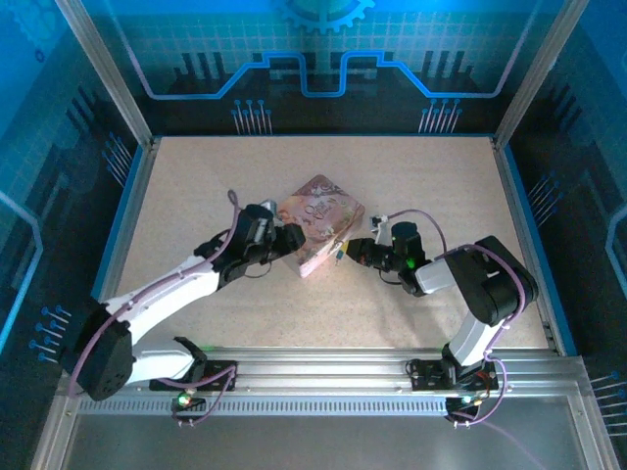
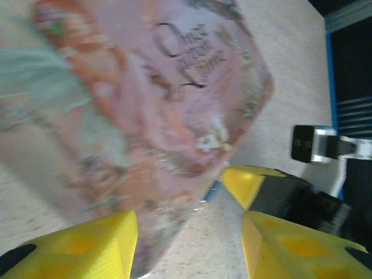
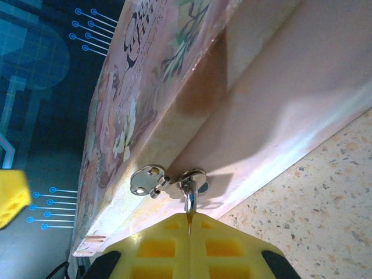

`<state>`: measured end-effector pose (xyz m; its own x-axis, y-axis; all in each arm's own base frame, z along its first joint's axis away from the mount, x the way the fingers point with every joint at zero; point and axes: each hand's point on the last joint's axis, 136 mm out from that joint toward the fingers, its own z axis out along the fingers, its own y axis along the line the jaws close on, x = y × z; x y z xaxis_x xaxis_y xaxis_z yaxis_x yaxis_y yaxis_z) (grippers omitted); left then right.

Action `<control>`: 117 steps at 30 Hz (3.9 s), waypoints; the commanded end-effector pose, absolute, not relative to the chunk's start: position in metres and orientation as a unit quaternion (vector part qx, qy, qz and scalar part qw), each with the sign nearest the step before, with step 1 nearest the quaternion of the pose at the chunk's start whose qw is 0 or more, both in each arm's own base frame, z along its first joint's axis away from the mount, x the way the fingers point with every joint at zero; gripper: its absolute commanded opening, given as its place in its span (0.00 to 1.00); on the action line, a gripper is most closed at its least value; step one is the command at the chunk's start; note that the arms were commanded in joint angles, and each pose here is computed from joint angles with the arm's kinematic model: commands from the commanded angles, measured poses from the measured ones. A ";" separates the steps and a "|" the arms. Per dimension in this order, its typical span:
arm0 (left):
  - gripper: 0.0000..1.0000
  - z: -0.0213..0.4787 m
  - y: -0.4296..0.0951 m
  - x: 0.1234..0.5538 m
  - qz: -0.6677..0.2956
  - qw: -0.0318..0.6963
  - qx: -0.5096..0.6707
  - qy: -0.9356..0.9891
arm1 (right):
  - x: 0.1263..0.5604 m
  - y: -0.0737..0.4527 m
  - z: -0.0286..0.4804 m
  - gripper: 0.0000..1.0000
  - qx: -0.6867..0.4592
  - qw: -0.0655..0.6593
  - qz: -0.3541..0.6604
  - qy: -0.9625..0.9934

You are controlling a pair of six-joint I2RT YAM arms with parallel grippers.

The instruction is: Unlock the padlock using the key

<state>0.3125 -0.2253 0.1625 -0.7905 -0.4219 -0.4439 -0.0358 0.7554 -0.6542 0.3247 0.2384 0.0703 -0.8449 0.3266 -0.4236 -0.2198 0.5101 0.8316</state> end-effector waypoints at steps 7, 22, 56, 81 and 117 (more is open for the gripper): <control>0.51 0.150 -0.290 0.327 -0.366 0.257 -0.068 0.892 | 0.325 0.239 0.070 0.00 0.016 0.295 0.490 0.820; 0.52 0.082 -0.264 0.302 -0.307 0.205 -0.098 0.924 | 0.346 0.231 0.077 0.00 0.043 0.313 0.498 0.807; 0.53 0.043 -0.203 0.276 -0.273 0.181 -0.169 0.930 | 0.339 0.234 0.079 0.44 -0.066 0.366 0.501 0.782; 0.53 0.055 -0.201 0.285 -0.284 0.189 -0.173 0.924 | 0.310 0.275 0.062 0.63 -0.221 0.314 0.542 0.747; 0.53 0.056 -0.200 0.285 -0.286 0.192 -0.180 0.921 | 0.315 0.295 0.062 0.34 -0.247 0.301 0.557 0.734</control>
<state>0.3183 -0.2329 0.1193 -0.8122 -0.4583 -0.3609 -0.0480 0.6691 -0.7416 0.3183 0.2901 0.0573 -0.7220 -0.0049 -0.6919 -0.6632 0.2901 0.6900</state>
